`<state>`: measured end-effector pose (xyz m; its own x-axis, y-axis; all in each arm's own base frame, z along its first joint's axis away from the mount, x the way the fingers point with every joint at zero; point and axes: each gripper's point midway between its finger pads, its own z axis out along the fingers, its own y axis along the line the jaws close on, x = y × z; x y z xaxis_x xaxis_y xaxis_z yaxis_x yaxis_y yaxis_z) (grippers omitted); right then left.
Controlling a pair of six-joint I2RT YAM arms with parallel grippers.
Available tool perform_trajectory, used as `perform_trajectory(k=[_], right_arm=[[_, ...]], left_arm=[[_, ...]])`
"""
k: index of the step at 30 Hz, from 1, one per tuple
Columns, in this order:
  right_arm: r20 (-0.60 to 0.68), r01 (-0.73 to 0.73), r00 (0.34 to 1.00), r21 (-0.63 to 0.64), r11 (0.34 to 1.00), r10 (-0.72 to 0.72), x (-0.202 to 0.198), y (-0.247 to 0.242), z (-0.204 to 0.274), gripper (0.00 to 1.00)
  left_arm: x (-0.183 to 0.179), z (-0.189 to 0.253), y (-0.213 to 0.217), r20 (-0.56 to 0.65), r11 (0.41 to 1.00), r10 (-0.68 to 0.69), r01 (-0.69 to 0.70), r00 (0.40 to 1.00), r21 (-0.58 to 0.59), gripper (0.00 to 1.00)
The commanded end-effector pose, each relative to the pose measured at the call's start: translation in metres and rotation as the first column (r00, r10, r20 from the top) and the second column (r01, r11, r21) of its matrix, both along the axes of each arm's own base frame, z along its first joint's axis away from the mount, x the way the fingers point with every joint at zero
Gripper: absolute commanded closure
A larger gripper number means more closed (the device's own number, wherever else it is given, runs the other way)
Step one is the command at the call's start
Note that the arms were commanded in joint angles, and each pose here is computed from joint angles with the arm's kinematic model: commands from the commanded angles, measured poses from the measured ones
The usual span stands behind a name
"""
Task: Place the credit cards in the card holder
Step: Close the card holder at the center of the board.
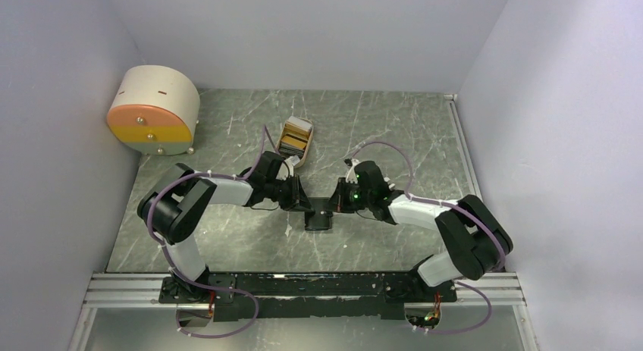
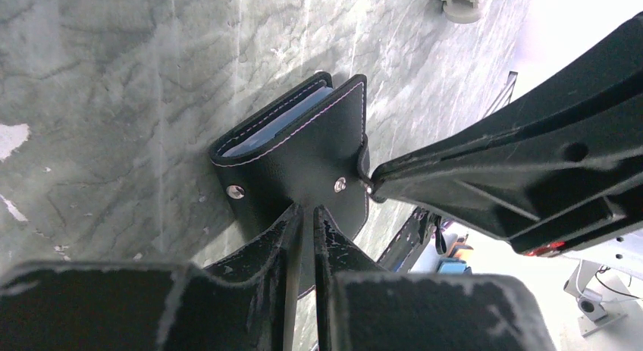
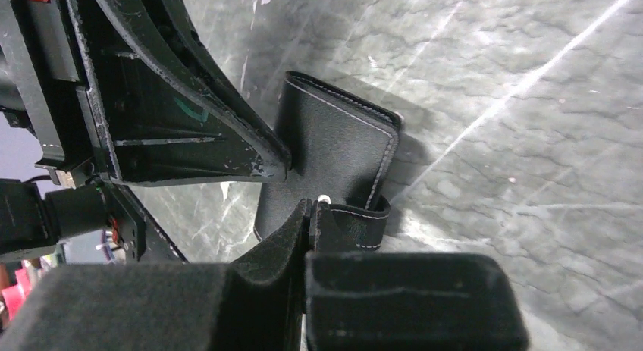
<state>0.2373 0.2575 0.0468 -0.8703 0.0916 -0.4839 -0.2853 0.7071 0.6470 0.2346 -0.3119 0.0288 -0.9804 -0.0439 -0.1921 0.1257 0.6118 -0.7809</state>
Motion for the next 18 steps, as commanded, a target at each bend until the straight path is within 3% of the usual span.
perform_trajectory(k=[1, 18], right_arm=[[0.022, -0.013, 1.000, -0.074, 0.997, 0.014, 0.003, 0.004, -0.005, 1.00], [0.030, -0.026, 0.999, -0.079, 0.997, 0.029, 0.001, 0.015, -0.009, 1.00]], left_arm=[[0.000, 0.000, 0.000, 0.033, 1.000, -0.003, 0.003, 0.999, -0.002, 0.82], [-0.003, -0.001, 0.001, 0.026, 1.000, 0.000, 0.000, 1.000, -0.003, 0.82]])
